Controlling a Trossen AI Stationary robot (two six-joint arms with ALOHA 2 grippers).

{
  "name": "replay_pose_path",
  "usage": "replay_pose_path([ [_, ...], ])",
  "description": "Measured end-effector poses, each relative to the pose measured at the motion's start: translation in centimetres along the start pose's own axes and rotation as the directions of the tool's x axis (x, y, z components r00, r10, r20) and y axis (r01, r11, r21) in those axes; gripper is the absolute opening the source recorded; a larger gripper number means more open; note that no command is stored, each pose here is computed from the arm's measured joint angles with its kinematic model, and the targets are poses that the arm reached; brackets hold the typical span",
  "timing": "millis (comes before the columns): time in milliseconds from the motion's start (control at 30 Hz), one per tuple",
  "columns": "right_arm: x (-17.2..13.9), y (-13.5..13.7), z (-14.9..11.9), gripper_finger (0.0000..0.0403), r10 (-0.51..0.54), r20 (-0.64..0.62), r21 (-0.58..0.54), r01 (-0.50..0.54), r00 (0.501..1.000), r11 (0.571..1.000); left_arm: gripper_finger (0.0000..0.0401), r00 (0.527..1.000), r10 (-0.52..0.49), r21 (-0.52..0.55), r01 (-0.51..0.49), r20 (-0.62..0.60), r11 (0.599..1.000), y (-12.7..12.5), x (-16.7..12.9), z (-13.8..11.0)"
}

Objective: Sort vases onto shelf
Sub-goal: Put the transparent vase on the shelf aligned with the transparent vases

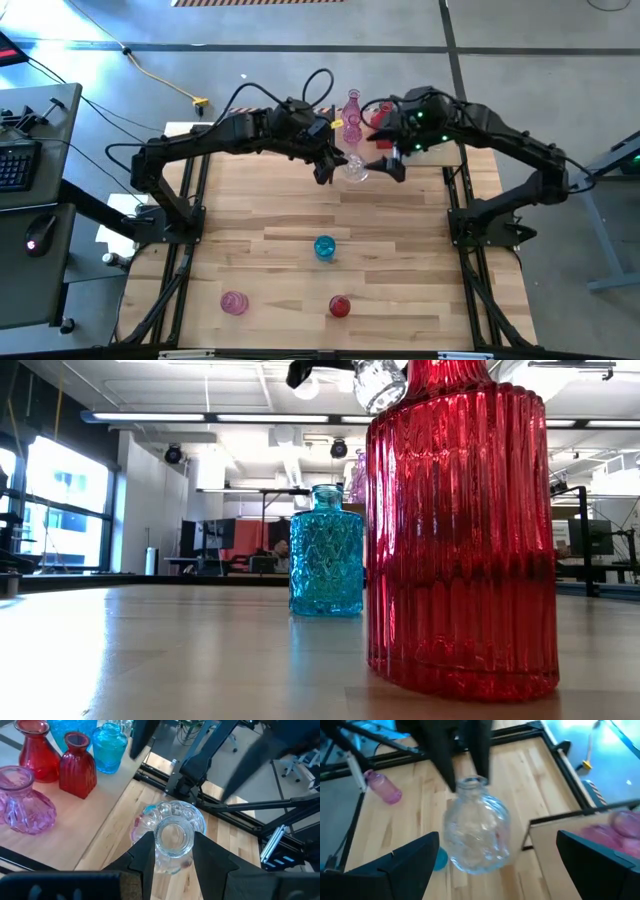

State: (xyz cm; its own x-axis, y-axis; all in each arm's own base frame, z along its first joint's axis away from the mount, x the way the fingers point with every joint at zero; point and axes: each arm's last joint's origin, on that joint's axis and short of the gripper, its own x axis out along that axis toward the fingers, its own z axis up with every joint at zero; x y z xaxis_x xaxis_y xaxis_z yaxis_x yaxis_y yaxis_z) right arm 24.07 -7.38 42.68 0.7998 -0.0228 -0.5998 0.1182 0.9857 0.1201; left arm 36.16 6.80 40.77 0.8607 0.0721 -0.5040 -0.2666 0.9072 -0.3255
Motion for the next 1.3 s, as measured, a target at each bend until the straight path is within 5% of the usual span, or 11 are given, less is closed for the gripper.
replay_pose_path([
  [300, 2.0, 2.3, 0.6, 0.0383, 0.071, 0.005, 0.002, -0.071, 0.997, 0.998, 0.0099, 1.0, -0.02, 0.005, 0.02, -0.009, 1.0, -0.9, 0.1, -0.3],
  [1100, 6.8, 3.7, 0.1, 0.0383, -0.09, -0.109, 0.025, 0.094, 0.99, 0.995, 0.0099, 1.0, -0.024, 0.018, 0.024, -0.01, 1.0, -1.0, 0.1, -0.4],
  [1300, 6.9, 3.7, 0.0, 0.0354, -0.099, -0.113, 0.017, 0.101, 0.989, 0.995, 0.0099, 1.0, -0.024, 0.026, 0.024, -0.01, 0.999, -1.0, 0.1, -0.4],
])
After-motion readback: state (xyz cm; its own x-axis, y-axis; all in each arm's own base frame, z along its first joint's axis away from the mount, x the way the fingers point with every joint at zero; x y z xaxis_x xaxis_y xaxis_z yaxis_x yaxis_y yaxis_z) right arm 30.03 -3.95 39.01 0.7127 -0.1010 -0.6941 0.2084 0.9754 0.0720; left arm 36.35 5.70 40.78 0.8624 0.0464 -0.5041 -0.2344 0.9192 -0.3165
